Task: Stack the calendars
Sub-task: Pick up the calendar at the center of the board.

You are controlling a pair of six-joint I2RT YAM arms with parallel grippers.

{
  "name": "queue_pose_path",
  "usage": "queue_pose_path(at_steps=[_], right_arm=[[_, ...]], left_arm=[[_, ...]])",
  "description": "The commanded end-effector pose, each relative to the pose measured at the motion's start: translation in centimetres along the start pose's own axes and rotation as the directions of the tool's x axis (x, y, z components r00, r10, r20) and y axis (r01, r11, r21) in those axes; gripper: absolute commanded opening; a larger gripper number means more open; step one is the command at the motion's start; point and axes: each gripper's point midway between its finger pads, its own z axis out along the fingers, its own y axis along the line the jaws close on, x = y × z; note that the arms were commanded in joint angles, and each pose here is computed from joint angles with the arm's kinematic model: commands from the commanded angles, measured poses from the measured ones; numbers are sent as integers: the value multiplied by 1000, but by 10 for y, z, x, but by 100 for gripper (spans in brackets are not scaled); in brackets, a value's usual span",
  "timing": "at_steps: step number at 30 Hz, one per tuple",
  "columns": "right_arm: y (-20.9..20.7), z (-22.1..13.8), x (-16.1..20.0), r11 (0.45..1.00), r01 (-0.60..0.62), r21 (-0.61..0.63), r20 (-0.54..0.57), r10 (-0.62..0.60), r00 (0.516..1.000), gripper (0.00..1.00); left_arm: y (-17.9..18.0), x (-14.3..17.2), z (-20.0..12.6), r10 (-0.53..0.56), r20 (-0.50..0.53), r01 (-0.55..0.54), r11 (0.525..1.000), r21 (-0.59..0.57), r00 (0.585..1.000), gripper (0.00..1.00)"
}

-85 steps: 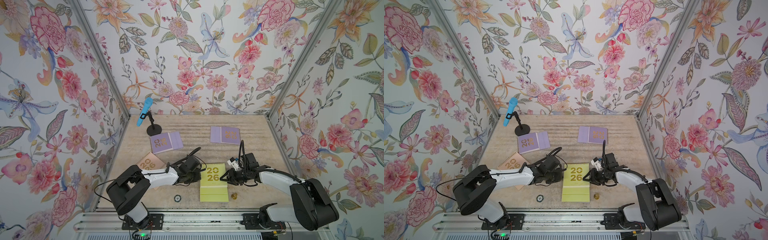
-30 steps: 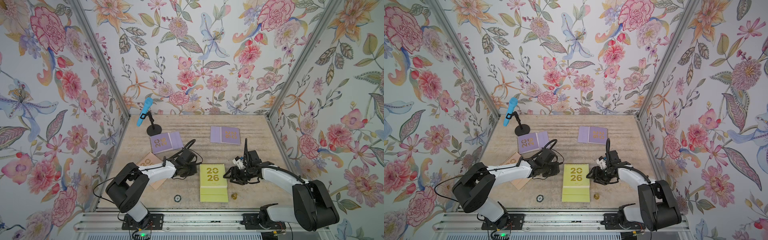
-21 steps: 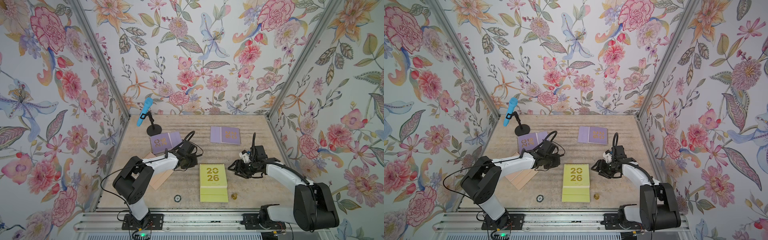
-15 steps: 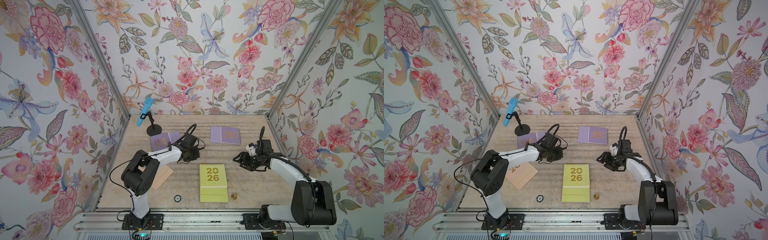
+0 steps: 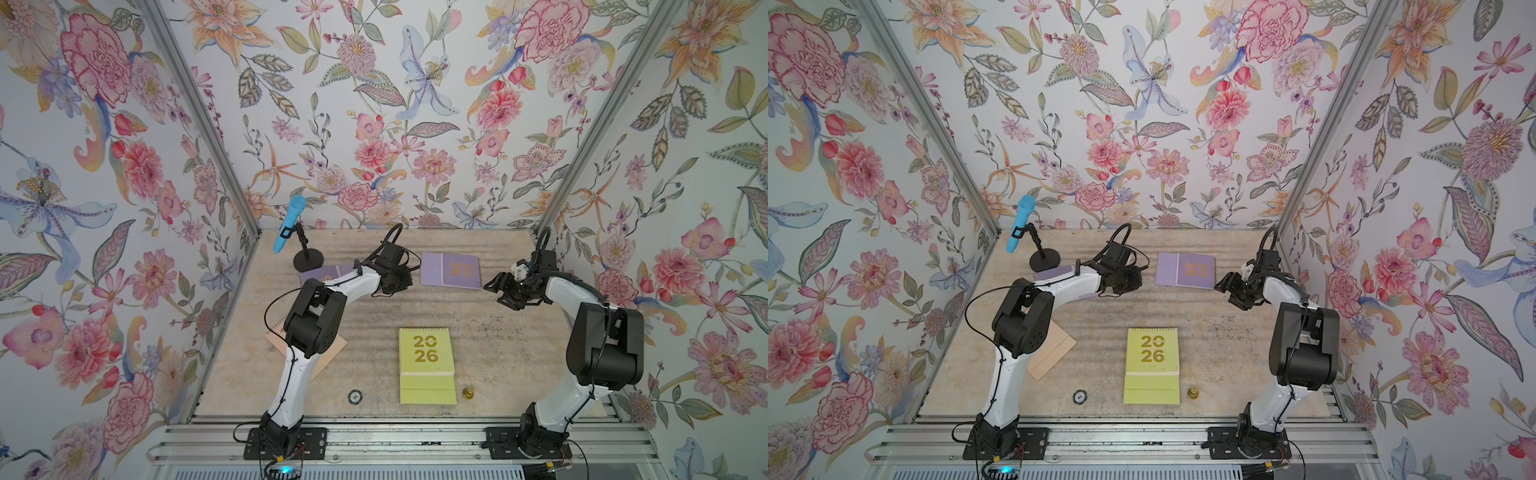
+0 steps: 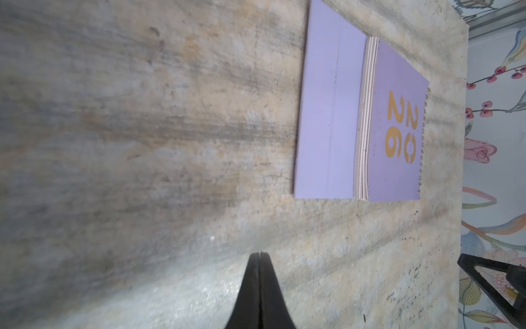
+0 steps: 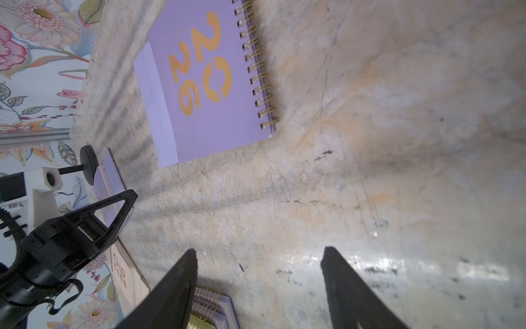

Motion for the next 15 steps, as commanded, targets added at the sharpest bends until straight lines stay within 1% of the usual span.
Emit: queue_pose_path(at_steps=[1,5,8,11,15], right_arm=[[2,5,-24,999,46,-13,13,-45,999,70],[3,17,-46,998,39,-53,6,-38,999,71],[5,27,-56,996,39,-79,-4,-40,999,72],[7,37,-60,993,36,-109,-24,-39,999,73],[6,50,-60,993,23,-119,-50,-29,998,73]], left_arm=[[-6,-12,15,-13,-23,14,999,37,1000,0],[-10,-21,31,-28,-27,30,998,56,999,0],[-12,-25,40,-39,-29,41,997,70,999,0],[-12,-26,46,-51,-34,53,996,77,998,0],[-14,-26,53,-56,-42,60,994,88,998,0]])
